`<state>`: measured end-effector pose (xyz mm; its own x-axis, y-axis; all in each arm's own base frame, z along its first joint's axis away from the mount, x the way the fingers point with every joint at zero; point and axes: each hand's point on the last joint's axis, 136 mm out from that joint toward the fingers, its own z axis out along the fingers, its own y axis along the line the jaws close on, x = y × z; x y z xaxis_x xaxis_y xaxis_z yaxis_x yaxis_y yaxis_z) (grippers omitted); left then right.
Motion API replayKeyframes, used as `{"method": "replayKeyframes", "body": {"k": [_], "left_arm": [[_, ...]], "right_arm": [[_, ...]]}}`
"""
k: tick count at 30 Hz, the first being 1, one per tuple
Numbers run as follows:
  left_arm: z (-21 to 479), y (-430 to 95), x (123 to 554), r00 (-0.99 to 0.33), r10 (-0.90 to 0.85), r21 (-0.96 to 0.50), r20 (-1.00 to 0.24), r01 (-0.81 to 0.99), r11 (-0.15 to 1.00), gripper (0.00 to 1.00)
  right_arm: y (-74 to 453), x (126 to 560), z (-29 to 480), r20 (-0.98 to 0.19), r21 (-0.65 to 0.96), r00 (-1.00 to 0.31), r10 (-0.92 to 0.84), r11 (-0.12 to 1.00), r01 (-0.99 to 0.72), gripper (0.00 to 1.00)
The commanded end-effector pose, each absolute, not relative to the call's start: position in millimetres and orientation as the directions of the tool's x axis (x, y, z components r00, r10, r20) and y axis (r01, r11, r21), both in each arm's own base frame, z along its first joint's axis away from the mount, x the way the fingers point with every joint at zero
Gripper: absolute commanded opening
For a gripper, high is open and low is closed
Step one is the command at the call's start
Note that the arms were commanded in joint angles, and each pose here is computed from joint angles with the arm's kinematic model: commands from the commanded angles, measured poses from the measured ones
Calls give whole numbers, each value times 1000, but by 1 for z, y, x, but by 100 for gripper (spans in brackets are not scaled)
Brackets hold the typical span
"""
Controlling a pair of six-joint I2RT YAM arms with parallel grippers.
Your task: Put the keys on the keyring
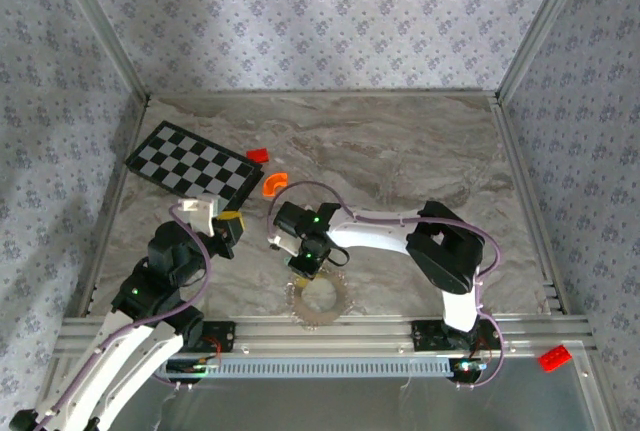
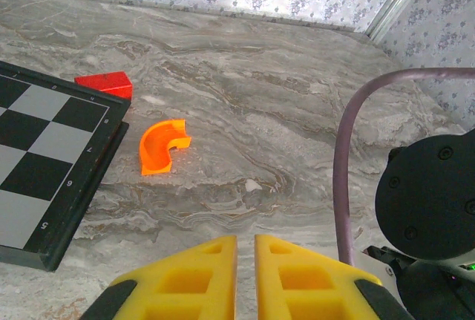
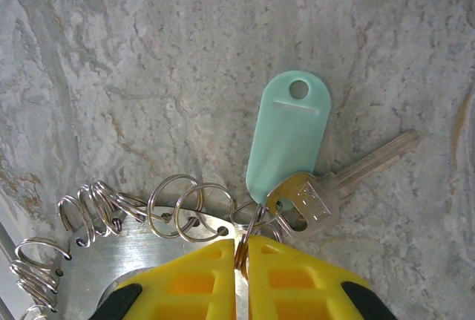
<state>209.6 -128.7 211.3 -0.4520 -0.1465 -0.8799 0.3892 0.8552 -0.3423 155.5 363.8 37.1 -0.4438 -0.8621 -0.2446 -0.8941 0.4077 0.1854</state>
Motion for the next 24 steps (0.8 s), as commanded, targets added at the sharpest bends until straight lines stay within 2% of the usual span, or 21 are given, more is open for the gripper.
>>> {"method": "replayKeyframes", "body": {"k": [1,4,7,14,19,24], "left_arm": [[233,-128,211,-397,-170,-340,-902,410,847,14],[233,-128,211,-394,-170,-338,-903,409,848,14],[234,-127,211,-392,-168,-335,-904,408,850,14],[234,-127,212,-390,-169,-334,-905,408,850,14],[237,-130,211,-392,-169,-339,-904,422,841,14],[245,-142,206,-390,-175,-363,-904,486,795,14]], "right_arm": [[360,156,31,-208,162,-431,-878,404,-901,12],[360,155,28,-203,163,-430,-880,402,-901,17],[359,155,27,-202,163,-428,-881,401,-901,16],[355,160,38,-240,145,-417,-877,393,-908,1],[343,162,51,-314,103,-372,-873,359,-928,0],[341,163,88,-507,73,-291,-811,296,-952,0]]}}
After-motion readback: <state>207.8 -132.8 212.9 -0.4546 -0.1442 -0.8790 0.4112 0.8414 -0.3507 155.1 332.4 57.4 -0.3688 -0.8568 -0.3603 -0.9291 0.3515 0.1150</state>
